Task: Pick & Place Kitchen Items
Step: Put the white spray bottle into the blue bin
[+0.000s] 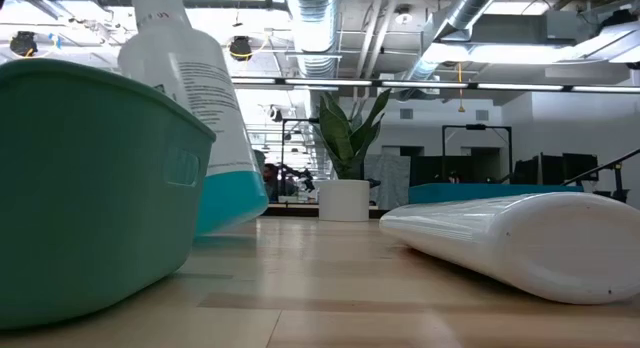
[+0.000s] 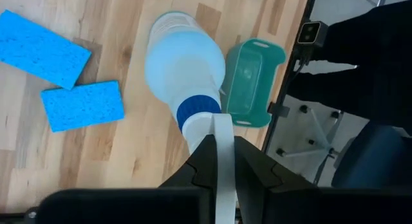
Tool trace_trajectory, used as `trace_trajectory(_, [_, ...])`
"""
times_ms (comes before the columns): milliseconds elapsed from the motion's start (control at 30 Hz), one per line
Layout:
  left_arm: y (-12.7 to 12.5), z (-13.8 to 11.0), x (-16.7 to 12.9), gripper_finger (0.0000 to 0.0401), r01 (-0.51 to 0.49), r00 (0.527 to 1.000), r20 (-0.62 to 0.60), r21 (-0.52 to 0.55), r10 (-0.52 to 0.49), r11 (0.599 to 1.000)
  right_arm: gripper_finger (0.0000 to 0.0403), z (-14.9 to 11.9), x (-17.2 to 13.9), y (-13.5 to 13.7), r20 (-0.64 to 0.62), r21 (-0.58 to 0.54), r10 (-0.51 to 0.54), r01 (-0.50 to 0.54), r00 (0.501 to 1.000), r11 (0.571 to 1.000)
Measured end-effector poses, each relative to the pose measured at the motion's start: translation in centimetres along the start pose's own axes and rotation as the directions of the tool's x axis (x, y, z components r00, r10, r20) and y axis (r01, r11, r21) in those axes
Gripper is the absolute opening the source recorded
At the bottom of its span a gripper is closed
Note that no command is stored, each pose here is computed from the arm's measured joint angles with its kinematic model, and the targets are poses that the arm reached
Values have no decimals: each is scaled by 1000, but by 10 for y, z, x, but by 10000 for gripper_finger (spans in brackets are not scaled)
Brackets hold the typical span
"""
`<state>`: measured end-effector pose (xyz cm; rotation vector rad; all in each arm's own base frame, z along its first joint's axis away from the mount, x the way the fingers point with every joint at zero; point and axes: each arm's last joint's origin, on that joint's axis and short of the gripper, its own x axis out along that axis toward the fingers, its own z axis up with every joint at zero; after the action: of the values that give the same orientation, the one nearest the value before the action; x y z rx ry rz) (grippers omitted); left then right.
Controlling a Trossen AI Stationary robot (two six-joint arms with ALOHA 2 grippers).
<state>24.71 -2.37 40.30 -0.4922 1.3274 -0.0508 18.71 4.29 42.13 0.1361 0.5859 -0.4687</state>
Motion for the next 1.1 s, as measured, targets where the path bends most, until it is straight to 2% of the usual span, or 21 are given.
trace_trajectory(233, [-1, -3, -5, 22, -10, 1000, 17, -2, 10, 1000, 185, 1, 2, -3, -1, 2, -15, 15, 1000, 1000])
trace_trajectory(567, [10, -18, -37, 22, -61, 983, 169, -60, 70, 996, 185, 1, 2, -3, 0, -8, -11, 11, 1000, 1000])
trace_trajectory(900, [11, -15, -36, 22, -59, 985, 162, -24, 62, 998, 185, 4, 2, -2, 14, 8, -3, 3, 1000, 1000])
trace_trajectory(1000, [11, -14, -34, 22, -66, 985, 160, -21, 69, 998, 185, 8, 2, 1, 51, 22, 33, -35, 998, 999])
trace_trajectory(1100, [11, -13, -33, 22, -79, 984, 159, -19, 80, 997, 185, 19, 2, 8, 120, 8, 138, -140, 983, 990])
